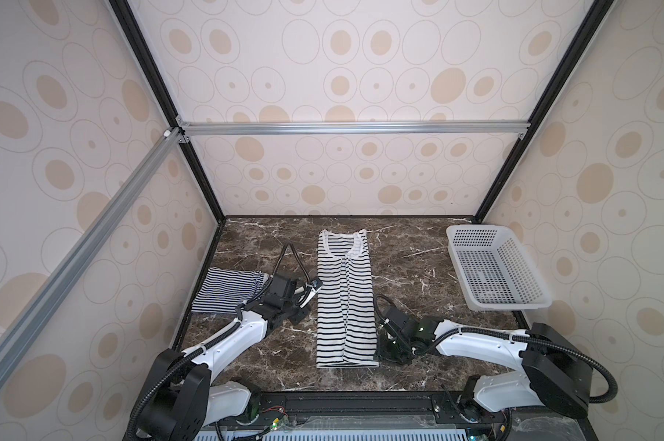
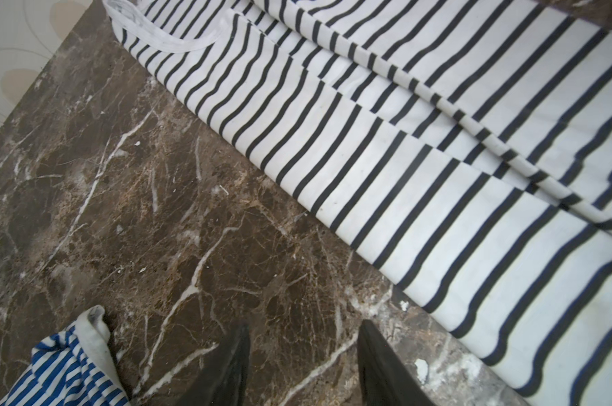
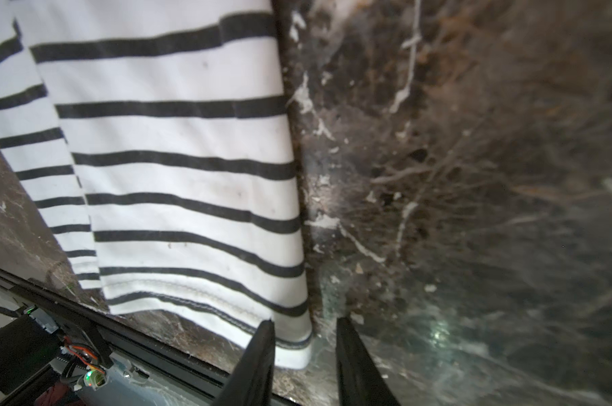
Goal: Fold and stack tank tops
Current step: Fold the tank top at the top-center of the table.
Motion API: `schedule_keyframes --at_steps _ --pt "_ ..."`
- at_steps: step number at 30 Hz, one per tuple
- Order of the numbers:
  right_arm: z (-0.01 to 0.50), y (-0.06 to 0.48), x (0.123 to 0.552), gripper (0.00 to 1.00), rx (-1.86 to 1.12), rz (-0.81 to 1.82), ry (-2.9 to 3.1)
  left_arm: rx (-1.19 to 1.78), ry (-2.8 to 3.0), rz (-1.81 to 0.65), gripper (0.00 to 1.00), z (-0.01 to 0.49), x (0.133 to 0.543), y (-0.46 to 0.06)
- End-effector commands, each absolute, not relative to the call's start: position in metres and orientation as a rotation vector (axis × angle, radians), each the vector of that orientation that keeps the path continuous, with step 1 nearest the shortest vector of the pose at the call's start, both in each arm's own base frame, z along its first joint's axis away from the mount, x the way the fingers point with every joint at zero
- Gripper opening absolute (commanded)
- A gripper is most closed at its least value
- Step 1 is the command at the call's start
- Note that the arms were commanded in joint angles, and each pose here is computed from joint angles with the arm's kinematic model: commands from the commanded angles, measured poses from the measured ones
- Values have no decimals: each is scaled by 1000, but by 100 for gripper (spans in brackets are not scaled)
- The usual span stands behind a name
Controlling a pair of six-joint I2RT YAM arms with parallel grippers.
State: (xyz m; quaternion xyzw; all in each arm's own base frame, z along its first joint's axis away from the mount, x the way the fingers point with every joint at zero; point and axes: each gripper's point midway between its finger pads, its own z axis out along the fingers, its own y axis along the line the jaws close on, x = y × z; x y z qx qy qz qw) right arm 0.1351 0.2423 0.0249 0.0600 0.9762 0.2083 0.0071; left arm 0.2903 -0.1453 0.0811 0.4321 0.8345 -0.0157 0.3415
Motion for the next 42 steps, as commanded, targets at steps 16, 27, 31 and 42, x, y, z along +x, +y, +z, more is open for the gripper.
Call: schedule_keyframes --at_steps 16,27,31,42 --pt "10 234 122 25 218 435 3132 1252 2115 -98 50 80 264 -156" --pt "7 230 119 24 139 238 3184 1309 2123 -113 51 72 249 -156" --pt "6 232 117 22 107 203 3191 1327 2120 -104 51 71 244 -154" --pt "13 257 123 0 26 277 3175 1411 2129 -167 51 60 224 -157"
